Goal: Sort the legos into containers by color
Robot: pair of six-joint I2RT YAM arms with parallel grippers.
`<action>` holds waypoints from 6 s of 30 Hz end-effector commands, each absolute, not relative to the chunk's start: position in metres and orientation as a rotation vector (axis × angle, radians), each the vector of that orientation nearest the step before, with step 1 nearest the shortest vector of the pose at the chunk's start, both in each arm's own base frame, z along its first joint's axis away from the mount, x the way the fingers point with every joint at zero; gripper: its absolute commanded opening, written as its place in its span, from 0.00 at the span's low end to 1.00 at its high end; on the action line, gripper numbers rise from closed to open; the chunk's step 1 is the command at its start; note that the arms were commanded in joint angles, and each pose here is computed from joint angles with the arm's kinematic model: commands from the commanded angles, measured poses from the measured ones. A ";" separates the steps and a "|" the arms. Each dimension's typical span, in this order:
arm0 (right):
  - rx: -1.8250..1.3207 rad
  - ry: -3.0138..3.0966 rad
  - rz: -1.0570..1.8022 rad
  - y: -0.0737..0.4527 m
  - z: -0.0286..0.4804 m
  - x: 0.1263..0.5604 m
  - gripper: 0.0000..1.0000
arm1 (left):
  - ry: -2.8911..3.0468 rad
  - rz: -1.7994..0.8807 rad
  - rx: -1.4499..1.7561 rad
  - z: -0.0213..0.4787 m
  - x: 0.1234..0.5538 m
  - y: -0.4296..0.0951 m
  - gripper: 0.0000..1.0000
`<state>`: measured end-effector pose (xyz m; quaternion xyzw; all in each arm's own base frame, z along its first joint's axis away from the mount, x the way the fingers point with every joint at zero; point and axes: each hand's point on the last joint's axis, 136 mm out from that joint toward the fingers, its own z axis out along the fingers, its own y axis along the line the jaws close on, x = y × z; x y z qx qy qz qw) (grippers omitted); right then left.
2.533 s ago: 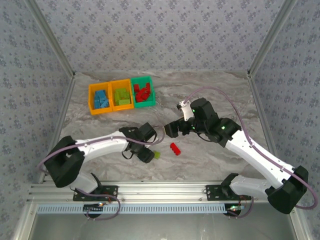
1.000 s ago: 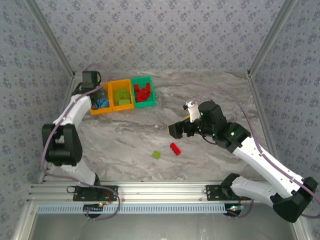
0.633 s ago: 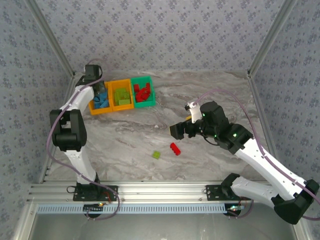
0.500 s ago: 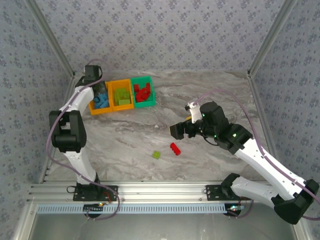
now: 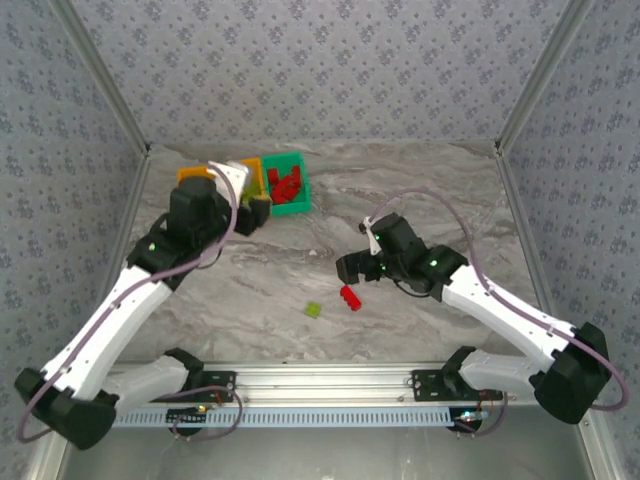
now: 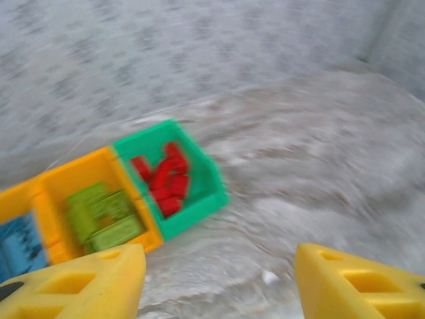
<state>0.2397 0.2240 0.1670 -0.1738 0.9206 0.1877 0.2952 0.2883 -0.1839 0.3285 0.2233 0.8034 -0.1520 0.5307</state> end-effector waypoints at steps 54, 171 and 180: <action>-0.506 2.001 0.418 0.363 0.165 0.479 0.23 | 1.618 -0.181 1.508 0.183 0.177 -0.198 0.99; -0.011 2.288 0.360 0.109 0.205 0.239 1.00 | 2.161 -0.168 -0.033 0.229 0.452 -0.103 0.55; 0.282 2.159 -0.199 -0.009 0.165 0.317 1.00 | 2.017 0.030 -0.088 0.220 0.328 -0.044 0.57</action>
